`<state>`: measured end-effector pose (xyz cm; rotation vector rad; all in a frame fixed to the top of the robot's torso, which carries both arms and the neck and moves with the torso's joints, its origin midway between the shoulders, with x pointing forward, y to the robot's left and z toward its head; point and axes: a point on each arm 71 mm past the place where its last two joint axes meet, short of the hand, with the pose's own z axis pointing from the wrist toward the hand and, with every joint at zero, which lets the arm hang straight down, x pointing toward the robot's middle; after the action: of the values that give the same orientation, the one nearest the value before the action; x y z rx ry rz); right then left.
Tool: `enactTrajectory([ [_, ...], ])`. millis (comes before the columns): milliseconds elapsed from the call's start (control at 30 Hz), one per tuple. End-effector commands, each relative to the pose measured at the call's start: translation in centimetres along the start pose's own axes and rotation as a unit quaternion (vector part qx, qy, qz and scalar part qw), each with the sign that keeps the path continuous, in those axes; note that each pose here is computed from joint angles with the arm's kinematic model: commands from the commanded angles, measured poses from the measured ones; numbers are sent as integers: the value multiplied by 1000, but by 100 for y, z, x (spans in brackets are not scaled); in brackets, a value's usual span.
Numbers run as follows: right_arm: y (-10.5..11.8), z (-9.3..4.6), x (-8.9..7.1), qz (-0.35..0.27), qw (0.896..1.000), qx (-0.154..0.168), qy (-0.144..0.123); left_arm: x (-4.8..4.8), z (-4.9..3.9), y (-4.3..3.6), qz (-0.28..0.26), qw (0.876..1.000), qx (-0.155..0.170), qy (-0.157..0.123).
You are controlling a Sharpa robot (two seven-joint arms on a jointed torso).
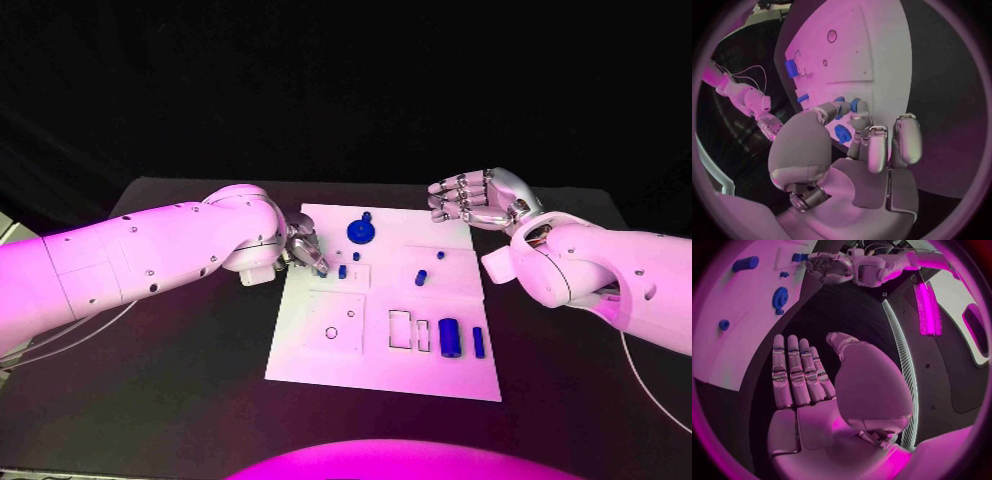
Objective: Assemble the parts on the task board
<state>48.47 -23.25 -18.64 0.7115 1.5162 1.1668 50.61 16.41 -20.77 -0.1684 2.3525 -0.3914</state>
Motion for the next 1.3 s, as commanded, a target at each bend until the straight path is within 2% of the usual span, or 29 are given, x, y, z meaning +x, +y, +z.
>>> enactTrajectory([
  [33,6,3,29,-1,1000,-4,15,-16,-45,-72,7,1000,18,18],
  [367,0,9,33,-1,1000,-2,17,-113,-139,-125,18,999,25,28],
  [567,-1,9,35,-1,1000,-2,17,-122,-134,-121,32,997,24,61],
  [733,0,10,38,-1,1000,-2,17,-174,-76,-91,35,995,20,95],
  [867,3,12,45,-1,1000,-2,17,-228,0,-76,38,993,15,112],
  [1067,11,18,61,0,1000,-4,18,-265,110,-106,47,992,9,118],
  [1300,19,22,76,0,1000,-6,19,-268,188,-167,59,991,9,123],
])
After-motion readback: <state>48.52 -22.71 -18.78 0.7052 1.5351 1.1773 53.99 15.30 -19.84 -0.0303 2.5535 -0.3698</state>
